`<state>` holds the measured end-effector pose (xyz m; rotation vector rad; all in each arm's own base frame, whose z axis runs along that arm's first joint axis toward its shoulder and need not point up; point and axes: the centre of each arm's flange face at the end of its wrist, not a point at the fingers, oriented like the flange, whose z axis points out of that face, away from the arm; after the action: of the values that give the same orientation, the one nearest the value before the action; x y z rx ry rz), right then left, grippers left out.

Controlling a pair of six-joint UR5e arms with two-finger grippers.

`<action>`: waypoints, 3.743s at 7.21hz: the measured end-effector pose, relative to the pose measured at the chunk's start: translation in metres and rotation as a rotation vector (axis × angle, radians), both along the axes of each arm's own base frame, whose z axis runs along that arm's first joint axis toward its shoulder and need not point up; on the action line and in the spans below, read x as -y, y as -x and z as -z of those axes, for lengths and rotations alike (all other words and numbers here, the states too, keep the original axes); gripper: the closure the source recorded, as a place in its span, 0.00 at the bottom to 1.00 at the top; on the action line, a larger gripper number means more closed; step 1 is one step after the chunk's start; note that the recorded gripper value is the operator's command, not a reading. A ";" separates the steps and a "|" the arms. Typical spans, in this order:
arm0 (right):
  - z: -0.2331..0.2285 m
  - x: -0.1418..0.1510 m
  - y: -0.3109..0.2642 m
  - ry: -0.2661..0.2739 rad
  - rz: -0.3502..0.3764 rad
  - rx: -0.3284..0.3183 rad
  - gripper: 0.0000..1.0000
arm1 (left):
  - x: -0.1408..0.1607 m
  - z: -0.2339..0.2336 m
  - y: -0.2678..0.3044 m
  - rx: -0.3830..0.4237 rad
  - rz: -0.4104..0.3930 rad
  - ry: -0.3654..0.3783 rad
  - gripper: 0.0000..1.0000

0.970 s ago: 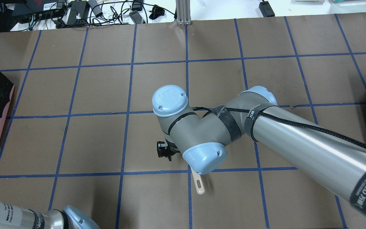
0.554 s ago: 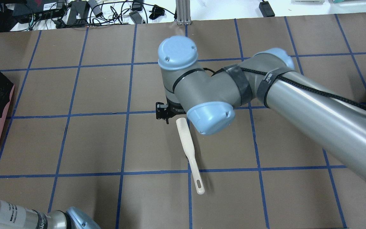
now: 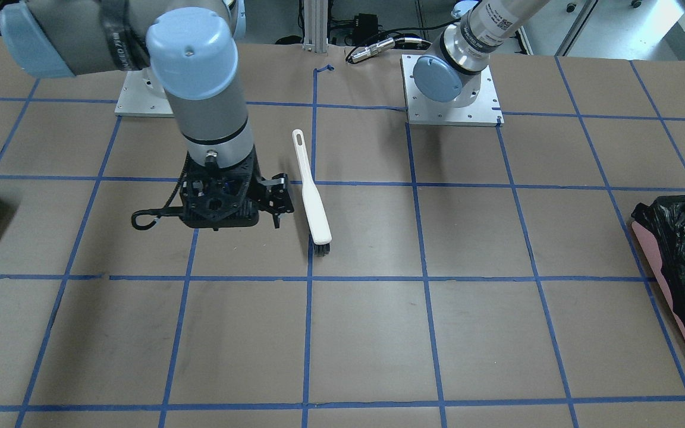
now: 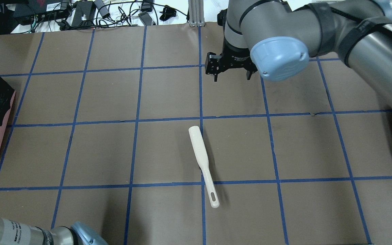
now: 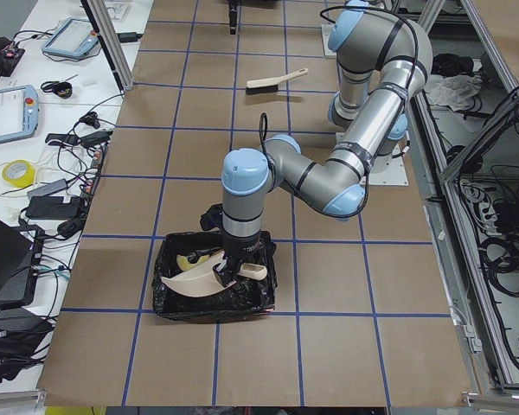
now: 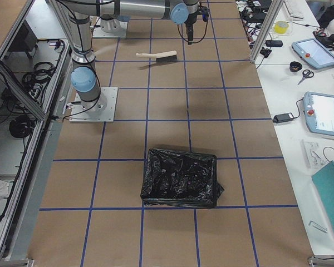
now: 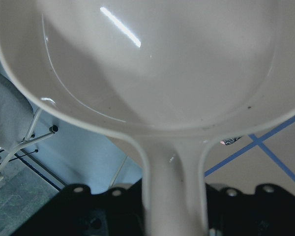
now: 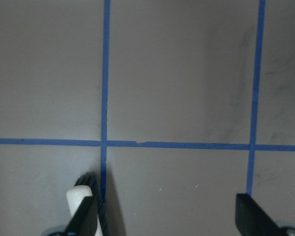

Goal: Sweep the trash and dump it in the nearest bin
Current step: 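Set the brush down with the right gripper while the left lifts the empty dustpan, then raise the right gripper while the left carries the dustpan toward the table center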

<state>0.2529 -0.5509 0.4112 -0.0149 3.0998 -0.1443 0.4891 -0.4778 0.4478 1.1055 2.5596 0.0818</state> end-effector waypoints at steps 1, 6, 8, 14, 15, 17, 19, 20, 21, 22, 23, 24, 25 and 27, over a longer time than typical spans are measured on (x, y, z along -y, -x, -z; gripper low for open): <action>-0.024 0.005 0.027 0.006 0.037 -0.001 0.00 | 0.007 -0.005 0.019 -0.055 -0.002 0.039 1.00; -0.122 -0.024 0.089 0.010 0.097 0.000 0.00 | 0.112 0.012 0.196 -0.202 -0.041 0.093 1.00; -0.121 -0.032 0.089 0.010 0.089 -0.007 0.00 | 0.140 0.032 0.277 -0.248 -0.115 0.094 1.00; -0.113 -0.034 0.101 0.012 0.081 -0.139 0.00 | 0.163 0.092 0.578 -0.366 -0.383 0.129 1.00; -0.114 -0.036 0.099 0.012 0.078 -0.112 0.00 | 0.157 0.103 0.612 -0.378 -0.424 0.129 1.00; -0.114 -0.037 0.093 0.002 0.077 -0.048 0.00 | 0.147 0.122 0.684 -0.408 -0.476 0.159 1.00; -0.116 -0.038 0.092 0.000 0.078 -0.036 0.00 | 0.135 0.148 0.737 -0.436 -0.505 0.173 1.00; -0.121 -0.040 0.092 0.009 0.078 -0.033 0.00 | 0.129 0.158 0.757 -0.445 -0.518 0.172 1.00; -0.126 -0.042 0.092 0.018 0.077 -0.032 0.00 | 0.123 0.165 0.773 -0.448 -0.522 0.167 1.00; -0.127 -0.043 0.092 0.021 0.074 -0.035 0.00 | 0.118 0.172 0.785 -0.449 -0.532 0.161 1.00; -0.127 -0.043 0.092 0.020 0.074 -0.038 0.00 | 0.115 0.177 0.796 -0.453 -0.543 0.160 1.00; -0.126 -0.044 0.092 0.020 0.073 -0.041 0.00 | 0.112 0.181 0.804 -0.461 -0.552 0.162 1.00; -0.125 -0.043 0.092 0.021 0.073 -0.042 0.00 | 0.109 0.185 0.813 -0.469 -0.562 0.160 1.00; -0.123 -0.043 0.093 0.022 0.072 -0.042 0.00 | 0.102 0.196 0.829 -0.472 -0.582 0.150 1.00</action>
<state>0.1603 -0.5081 0.5345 0.0939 3.1422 -0.1826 -0.3400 -0.5802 0.2519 0.3178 3.1656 -0.2531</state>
